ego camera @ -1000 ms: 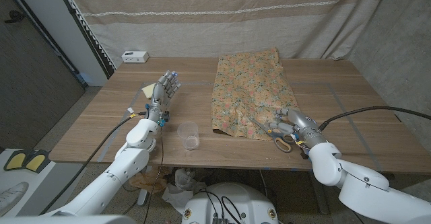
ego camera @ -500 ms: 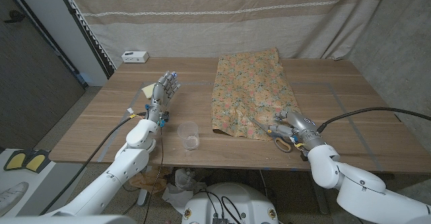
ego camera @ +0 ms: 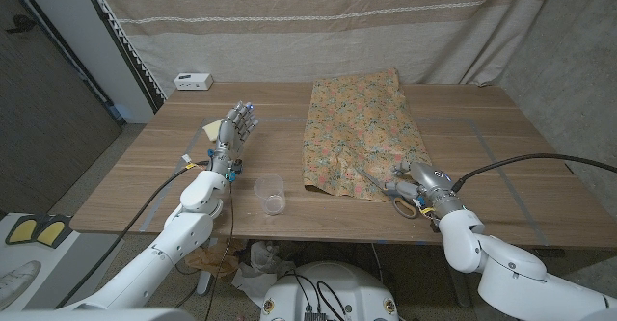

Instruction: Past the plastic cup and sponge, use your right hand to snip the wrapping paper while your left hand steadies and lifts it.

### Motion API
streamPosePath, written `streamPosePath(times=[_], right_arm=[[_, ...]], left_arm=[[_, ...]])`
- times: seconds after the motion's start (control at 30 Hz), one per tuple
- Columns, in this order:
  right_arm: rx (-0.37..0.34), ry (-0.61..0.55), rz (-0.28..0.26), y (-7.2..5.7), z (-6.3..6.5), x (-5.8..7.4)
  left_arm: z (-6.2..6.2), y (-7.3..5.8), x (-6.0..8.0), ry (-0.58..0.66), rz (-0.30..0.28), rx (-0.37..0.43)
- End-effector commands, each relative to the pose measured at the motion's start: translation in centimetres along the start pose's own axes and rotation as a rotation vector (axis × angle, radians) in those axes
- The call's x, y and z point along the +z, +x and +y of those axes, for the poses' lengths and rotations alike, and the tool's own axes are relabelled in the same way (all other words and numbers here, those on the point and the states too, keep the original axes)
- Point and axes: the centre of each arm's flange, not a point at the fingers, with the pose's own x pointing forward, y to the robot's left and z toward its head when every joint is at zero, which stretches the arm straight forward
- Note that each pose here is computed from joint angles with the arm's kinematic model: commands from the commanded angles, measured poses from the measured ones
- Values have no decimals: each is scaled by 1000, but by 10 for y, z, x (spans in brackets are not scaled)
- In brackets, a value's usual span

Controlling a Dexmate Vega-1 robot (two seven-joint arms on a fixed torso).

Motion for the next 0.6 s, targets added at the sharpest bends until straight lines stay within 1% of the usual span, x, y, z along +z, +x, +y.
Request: streamPosePath(times=[0.03, 0.2, 0.4, 0.6], right_arm=[[-4, -36, -5, 3, 1, 3], [5, -83, -15, 3, 4, 5], [15, -82, -20, 3, 9, 7], [35, -99, -21, 3, 17, 7]], left_arm=[[1, 0, 2, 10, -6, 8], [1, -2, 1, 14, -2, 9], [1, -2, 1, 22, 1, 11], [3, -3, 1, 22, 2, 11]])
